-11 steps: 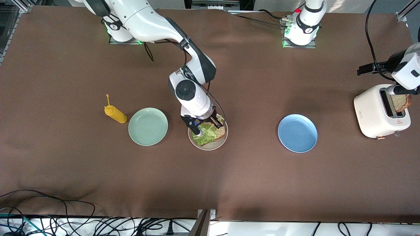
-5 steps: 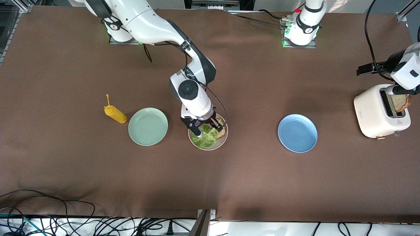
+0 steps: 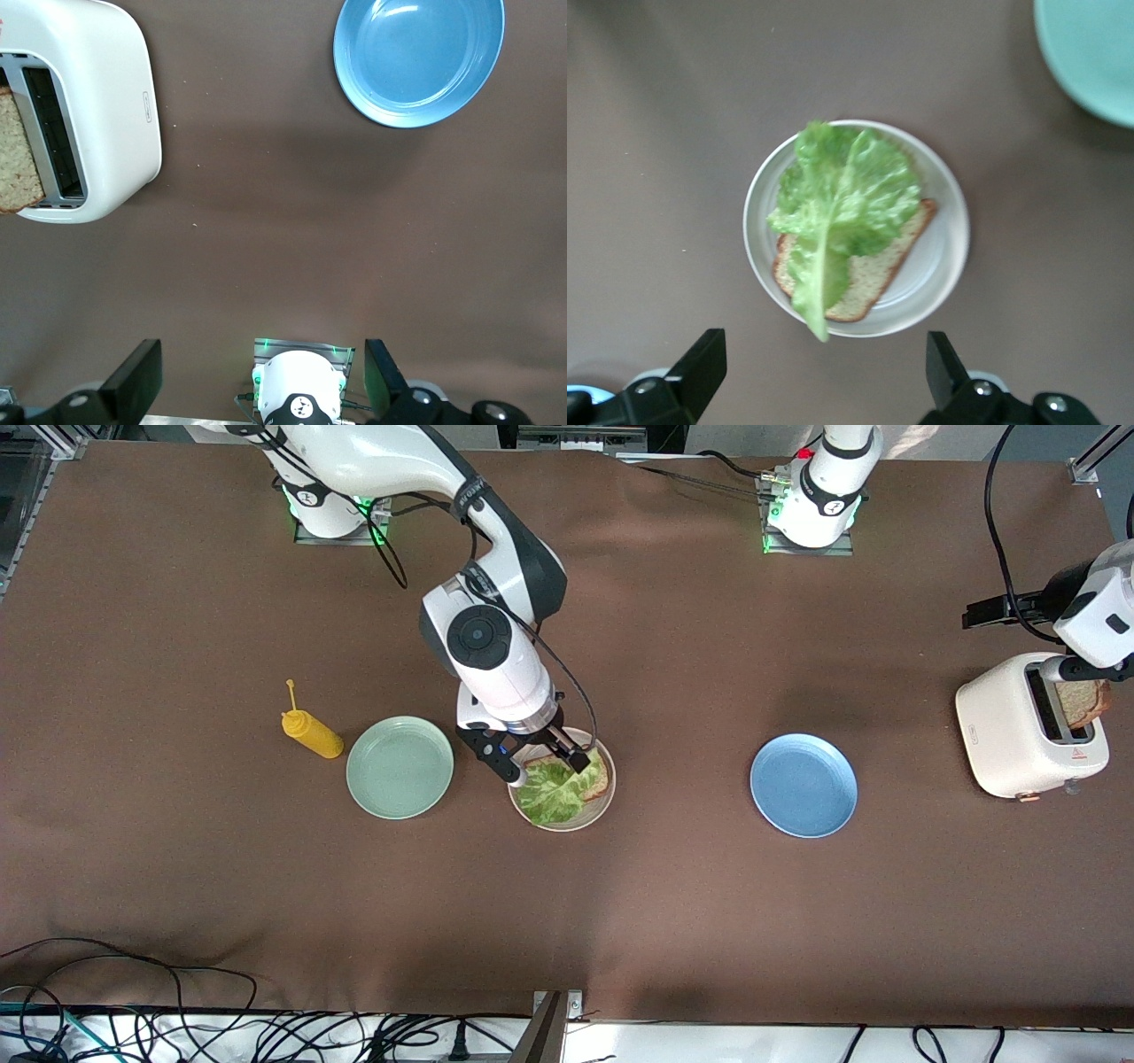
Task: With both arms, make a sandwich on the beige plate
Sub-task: 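Release the lettuce and withdraw the right gripper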
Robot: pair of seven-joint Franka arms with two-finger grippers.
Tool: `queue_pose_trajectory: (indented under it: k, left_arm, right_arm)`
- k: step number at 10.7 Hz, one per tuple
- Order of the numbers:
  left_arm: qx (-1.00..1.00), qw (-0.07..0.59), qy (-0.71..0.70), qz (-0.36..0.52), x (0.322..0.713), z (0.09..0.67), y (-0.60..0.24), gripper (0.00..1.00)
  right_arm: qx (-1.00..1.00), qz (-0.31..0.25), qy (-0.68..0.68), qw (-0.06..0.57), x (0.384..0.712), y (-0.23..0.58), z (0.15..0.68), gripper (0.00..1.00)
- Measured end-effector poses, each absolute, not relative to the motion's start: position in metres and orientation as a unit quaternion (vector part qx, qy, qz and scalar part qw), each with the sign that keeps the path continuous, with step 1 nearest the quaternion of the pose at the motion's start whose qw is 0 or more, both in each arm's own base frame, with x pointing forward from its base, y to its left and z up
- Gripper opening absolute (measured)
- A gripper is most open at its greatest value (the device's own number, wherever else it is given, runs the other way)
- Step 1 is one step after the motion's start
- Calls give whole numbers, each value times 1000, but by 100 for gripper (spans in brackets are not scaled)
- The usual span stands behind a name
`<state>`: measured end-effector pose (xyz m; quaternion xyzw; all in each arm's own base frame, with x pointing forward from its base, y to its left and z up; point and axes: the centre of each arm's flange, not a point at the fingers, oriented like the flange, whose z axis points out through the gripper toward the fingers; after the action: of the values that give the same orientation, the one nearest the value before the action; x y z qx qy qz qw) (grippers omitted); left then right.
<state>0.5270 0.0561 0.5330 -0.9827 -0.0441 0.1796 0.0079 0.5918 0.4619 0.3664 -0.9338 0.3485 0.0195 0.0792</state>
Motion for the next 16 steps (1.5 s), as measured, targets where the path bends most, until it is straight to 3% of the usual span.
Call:
queue_pose_trajectory:
  k: [4,9,16]
  left_arm:
    - [-983,8,-45,181,527,533,57,100]
    - [-982,7,-46,181,527,532,58,100]
    - [-982,7,-48,183,527,531,60,100]
  right_arm:
    - [-965,71,252,13,597,383,424,100]
    - [-976,100,193,22,579,275,471,100]
    - [-988,133,-38,67,583,53,448,100]
